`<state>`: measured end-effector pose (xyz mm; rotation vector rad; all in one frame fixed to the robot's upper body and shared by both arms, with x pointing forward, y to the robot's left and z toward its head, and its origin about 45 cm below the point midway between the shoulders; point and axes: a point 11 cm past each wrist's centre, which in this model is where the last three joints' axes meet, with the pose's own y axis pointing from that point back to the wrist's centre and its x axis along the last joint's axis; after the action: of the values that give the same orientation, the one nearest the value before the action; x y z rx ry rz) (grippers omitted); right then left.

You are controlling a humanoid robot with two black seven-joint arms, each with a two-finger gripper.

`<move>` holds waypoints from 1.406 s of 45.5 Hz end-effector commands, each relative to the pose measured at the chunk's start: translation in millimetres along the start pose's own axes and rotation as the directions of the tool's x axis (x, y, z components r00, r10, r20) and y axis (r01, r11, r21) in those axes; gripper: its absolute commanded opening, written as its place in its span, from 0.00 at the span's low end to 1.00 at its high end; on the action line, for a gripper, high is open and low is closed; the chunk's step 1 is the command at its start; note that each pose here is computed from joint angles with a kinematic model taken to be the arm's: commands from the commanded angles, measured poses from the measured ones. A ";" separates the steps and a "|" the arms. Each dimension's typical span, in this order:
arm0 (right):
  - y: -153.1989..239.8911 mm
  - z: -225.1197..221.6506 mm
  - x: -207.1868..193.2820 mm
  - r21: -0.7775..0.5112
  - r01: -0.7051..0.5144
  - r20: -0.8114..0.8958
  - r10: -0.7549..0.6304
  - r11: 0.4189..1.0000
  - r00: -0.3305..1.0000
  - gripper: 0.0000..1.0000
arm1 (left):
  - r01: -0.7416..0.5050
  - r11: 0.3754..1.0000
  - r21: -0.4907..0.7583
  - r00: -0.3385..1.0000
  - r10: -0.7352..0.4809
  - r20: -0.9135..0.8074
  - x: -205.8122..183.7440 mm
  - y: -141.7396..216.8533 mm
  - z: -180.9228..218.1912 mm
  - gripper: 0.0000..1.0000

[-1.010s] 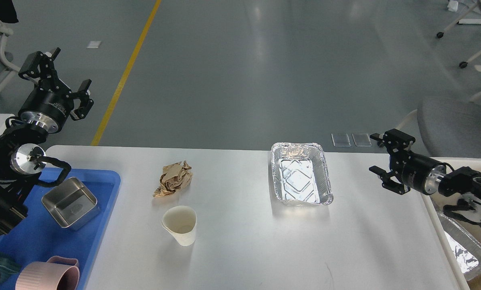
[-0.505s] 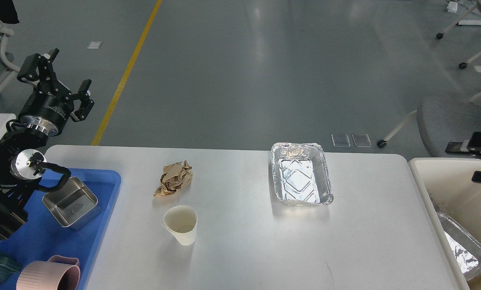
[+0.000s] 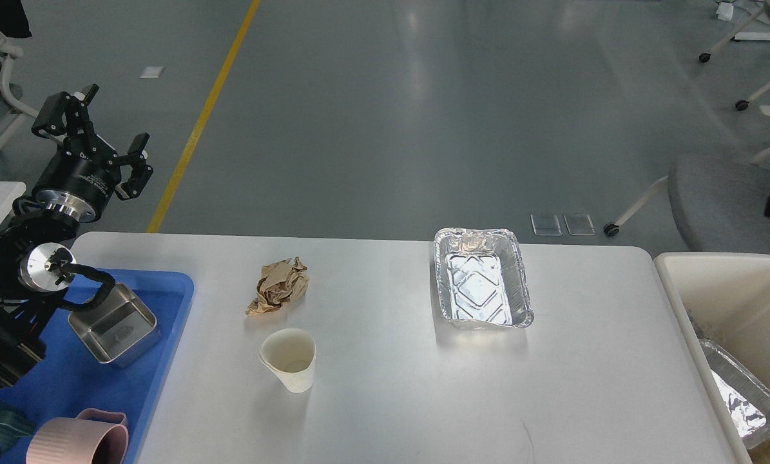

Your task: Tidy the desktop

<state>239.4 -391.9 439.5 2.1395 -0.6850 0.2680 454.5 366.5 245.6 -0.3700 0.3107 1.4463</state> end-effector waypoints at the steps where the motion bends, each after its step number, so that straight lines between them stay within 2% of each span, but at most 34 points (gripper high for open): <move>1: -18.7 5.3 -3.2 0.015 0.021 0.007 -0.021 1.000 1.000 1.00 | 0.001 1.000 0.004 1.000 -0.001 0.002 -0.5 0.1 -1.4 0.97; 12: -94.5 51.0 -19.8 0.012 0.058 0.098 -0.059 0.998 0.993 1.00 | -0.009 1.000 0.021 1.000 0.009 0.004 4.1 4.5 -7.5 0.97; 21: -153.4 70.6 -56.2 0.054 0.137 0.230 -0.146 0.989 0.962 1.00 | -0.024 0.999 0.039 1.000 0.024 0.004 10.6 10.7 -15.0 0.97; 23: -201.4 84.0 -81.2 0.075 0.166 0.341 -0.182 0.983 0.922 1.00 | -0.028 0.999 0.046 1.000 0.028 0.005 12.6 12.9 -17.7 0.97; 31: -262.1 83.0 -95.1 0.103 0.127 0.504 -0.162 0.987 0.848 1.00 | -0.039 0.998 0.052 0.999 0.038 0.014 18.6 16.4 -17.4 0.97; 33: -301.5 77.0 -101.5 0.076 0.103 0.574 -0.128 0.992 0.809 1.00 | -0.051 0.997 0.057 0.999 0.050 0.020 24.1 20.1 -18.0 0.97; 35: -314.4 74.2 -106.0 0.065 0.100 0.592 -0.119 0.993 0.797 1.00 | -0.051 0.997 0.055 0.998 0.050 0.022 24.6 20.2 -16.8 0.97; 45: -355.7 66.9 -125.0 0.020 0.078 0.670 -0.072 0.997 0.739 1.00 | -0.058 0.997 0.057 0.998 0.056 0.026 27.1 21.5 -16.8 0.97; 57: -386.6 66.0 -135.2 -0.046 0.042 0.730 0.005 0.998 0.683 1.00 | -0.067 0.996 0.065 0.998 0.065 0.023 30.1 25.3 -21.3 0.97; 64: -397.2 80.4 -122.6 -0.133 -0.021 0.749 0.114 0.991 0.653 0.94 | -0.067 0.996 0.065 0.998 0.065 0.023 30.1 25.3 -21.3 0.97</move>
<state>345.4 -207.3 76.2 2.1191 -1.1503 -0.6890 432.7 386.9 212.0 -0.2931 0.3560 1.5005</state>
